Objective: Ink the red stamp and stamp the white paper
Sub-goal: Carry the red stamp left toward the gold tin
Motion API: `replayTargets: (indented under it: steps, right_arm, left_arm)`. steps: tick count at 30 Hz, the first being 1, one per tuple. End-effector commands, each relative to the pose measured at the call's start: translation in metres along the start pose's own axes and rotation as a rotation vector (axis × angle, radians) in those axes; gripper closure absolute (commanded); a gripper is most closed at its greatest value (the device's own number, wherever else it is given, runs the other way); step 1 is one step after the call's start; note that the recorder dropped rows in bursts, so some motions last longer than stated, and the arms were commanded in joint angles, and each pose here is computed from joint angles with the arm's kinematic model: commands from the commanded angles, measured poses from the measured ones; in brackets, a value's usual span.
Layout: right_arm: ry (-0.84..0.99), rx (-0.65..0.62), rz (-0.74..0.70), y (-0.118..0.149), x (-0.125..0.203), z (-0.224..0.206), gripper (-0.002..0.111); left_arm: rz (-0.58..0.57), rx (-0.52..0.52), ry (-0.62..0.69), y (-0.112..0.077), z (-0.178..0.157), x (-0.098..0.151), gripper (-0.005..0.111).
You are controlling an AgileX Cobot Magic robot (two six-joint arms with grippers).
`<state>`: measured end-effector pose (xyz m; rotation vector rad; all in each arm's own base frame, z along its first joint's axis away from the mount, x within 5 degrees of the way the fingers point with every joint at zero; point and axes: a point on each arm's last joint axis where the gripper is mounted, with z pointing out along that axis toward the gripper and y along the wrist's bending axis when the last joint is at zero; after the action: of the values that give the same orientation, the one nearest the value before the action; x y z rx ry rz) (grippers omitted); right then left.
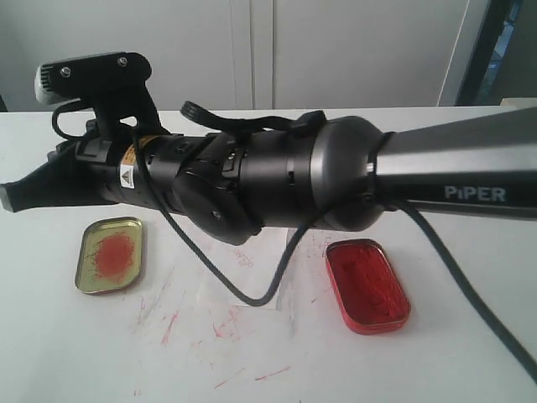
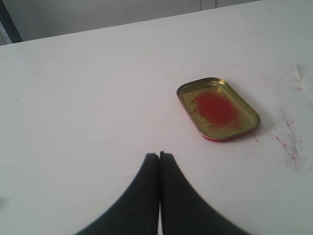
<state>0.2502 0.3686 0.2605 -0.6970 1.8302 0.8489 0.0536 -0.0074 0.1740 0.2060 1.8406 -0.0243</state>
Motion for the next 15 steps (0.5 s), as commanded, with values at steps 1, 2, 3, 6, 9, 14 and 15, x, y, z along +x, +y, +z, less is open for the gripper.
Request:
replayTargets:
  steps: [1,2,3,6,9,14,15]
  right_arm:
    - [-0.029,-0.025,0.058,0.008,-0.005,0.011,0.108]
    - [-0.031,-0.028,0.060,0.010,-0.005,0.013,0.108]
    - [-0.031,-0.031,0.065,0.011,-0.005,0.014,0.108]
    - [-0.036,-0.038,0.064,0.014,-0.006,0.018,0.108]
    - [-0.033,-0.037,0.064,0.013,-0.004,0.020,0.108]
    - [-0.025,-0.034,0.065,0.010,0.003,0.026,0.108]
    - [-0.023,-0.034,0.065,0.009,0.006,0.028,0.108]
  left_arm:
    - [-0.002,0.007,-0.003,0.000,0.000,0.000,0.107]
    - [-0.002,0.007,-0.003,0.000,0.000,0.000,0.107]
    - [-0.002,0.007,-0.003,0.000,0.000,0.000,0.107]
    - [-0.002,0.007,-0.003,0.000,0.000,0.000,0.107]
    - [-0.002,0.007,-0.003,0.000,0.000,0.000,0.107]
    - [-0.002,0.007,-0.003,0.000,0.000,0.000,0.107]
    - [-0.002,0.007,-0.003,0.000,0.000,0.000,0.107]
